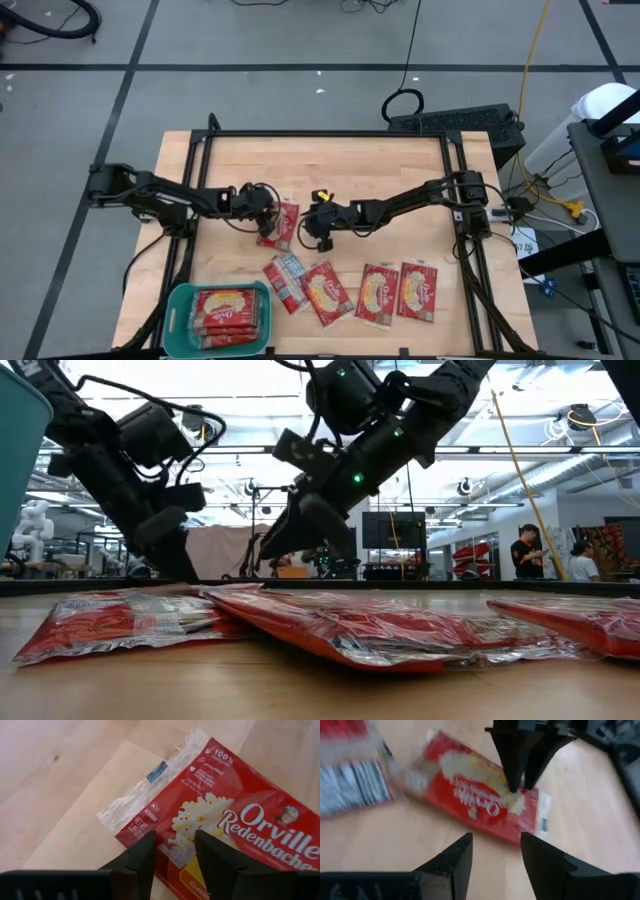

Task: Sort popcorn bags into baskets
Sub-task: Put the red popcorn bag into the blue container

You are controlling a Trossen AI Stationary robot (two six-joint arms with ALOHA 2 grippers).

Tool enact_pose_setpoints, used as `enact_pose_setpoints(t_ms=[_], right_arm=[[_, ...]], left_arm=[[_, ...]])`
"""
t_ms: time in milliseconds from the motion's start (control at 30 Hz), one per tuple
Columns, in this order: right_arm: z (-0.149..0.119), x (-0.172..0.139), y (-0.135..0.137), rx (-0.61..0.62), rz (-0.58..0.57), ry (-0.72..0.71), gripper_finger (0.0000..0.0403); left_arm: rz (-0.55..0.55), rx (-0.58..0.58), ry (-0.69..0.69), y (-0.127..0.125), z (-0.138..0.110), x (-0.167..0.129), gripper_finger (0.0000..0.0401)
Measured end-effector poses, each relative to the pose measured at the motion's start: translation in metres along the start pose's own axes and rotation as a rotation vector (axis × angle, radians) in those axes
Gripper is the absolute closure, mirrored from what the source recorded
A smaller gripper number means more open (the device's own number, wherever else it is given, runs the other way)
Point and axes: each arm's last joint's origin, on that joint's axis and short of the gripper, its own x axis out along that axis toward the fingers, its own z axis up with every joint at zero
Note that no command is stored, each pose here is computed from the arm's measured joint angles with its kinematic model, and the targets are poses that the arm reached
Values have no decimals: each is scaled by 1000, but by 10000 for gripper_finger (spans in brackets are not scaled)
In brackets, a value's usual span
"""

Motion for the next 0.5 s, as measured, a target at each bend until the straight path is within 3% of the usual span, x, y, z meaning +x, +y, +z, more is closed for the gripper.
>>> enact_pose_setpoints(t_ms=[167, 500], right_arm=[[-2, 1, -3, -179, -3, 17, 222], [-23, 6, -20, -322, 88, 99, 181]], left_arm=[[-43, 81, -41, -1, 4, 13, 261], [-101, 198, -117, -5, 8, 26, 261]])
